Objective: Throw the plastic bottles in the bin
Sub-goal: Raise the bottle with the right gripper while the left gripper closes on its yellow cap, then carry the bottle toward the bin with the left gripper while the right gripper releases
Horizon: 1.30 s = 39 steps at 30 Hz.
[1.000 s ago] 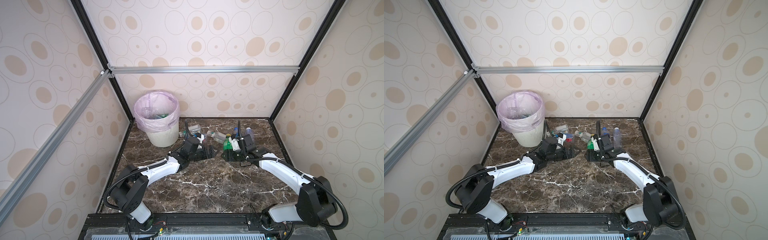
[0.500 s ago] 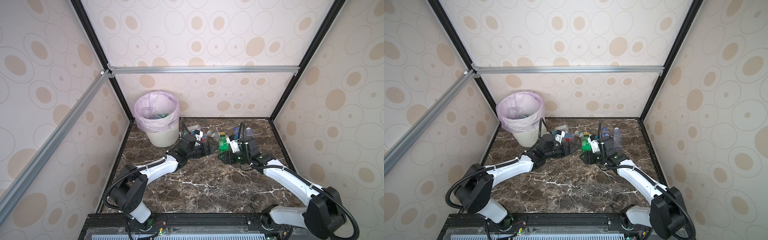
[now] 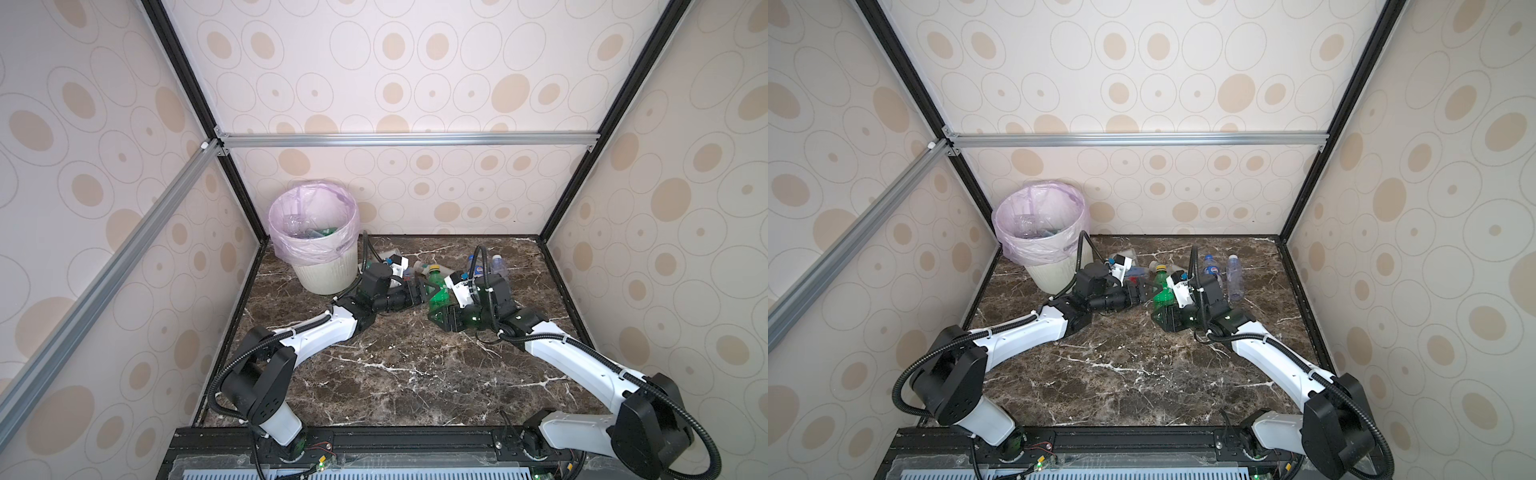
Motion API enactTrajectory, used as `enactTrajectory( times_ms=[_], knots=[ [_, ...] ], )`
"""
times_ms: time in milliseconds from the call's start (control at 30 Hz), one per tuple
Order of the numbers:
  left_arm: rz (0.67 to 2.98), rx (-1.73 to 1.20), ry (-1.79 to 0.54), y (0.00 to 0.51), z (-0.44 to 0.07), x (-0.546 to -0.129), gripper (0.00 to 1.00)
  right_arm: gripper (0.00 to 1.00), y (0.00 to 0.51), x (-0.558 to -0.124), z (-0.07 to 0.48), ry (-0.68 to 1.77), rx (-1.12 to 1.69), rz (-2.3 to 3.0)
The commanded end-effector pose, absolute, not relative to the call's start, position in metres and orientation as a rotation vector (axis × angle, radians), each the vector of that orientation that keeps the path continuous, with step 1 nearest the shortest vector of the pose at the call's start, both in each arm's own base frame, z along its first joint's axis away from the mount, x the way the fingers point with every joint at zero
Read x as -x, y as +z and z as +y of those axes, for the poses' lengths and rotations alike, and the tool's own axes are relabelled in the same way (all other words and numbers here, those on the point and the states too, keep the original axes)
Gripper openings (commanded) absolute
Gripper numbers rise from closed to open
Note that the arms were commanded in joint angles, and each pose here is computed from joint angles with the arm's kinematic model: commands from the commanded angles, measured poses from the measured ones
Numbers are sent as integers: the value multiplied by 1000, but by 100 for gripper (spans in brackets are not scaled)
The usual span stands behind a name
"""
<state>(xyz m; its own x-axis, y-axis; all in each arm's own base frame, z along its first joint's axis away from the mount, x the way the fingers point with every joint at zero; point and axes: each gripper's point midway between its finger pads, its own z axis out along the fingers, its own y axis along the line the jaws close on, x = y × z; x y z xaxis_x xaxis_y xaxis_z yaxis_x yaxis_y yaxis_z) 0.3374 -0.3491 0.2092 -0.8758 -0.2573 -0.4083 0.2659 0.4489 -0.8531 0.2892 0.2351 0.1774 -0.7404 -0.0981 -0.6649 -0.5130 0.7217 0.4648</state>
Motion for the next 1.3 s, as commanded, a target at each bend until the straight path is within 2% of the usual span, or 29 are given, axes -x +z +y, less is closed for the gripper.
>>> enactTrajectory(
  times_ms=[0, 467, 567, 733, 1000, 1100, 1267],
  knots=[
    [2176, -30, -1464, 224, -354, -344, 84, 56, 192, -284, 242, 900, 517, 2232],
    [2163, -28, -1481, 226, -357, -346, 81, 56, 199, -276, 261, 960, 578, 2193],
    [2162, -25, -1476, 226, -355, -346, 77, 56, 198, -276, 263, 962, 577, 2194],
    [2154, -2, -1459, 226, -348, -348, 64, 56, 198, -277, 264, 962, 578, 2193],
    [2144, 33, -1404, 230, -330, -352, 59, 77, 204, -278, 260, 935, 559, 2187],
    [2124, 36, -1370, 237, -322, -356, 58, 81, 209, -279, 256, 911, 541, 2179],
    [2122, 71, -1203, 247, -297, -365, 58, 91, 218, -282, 249, 865, 507, 2163]
  ],
)
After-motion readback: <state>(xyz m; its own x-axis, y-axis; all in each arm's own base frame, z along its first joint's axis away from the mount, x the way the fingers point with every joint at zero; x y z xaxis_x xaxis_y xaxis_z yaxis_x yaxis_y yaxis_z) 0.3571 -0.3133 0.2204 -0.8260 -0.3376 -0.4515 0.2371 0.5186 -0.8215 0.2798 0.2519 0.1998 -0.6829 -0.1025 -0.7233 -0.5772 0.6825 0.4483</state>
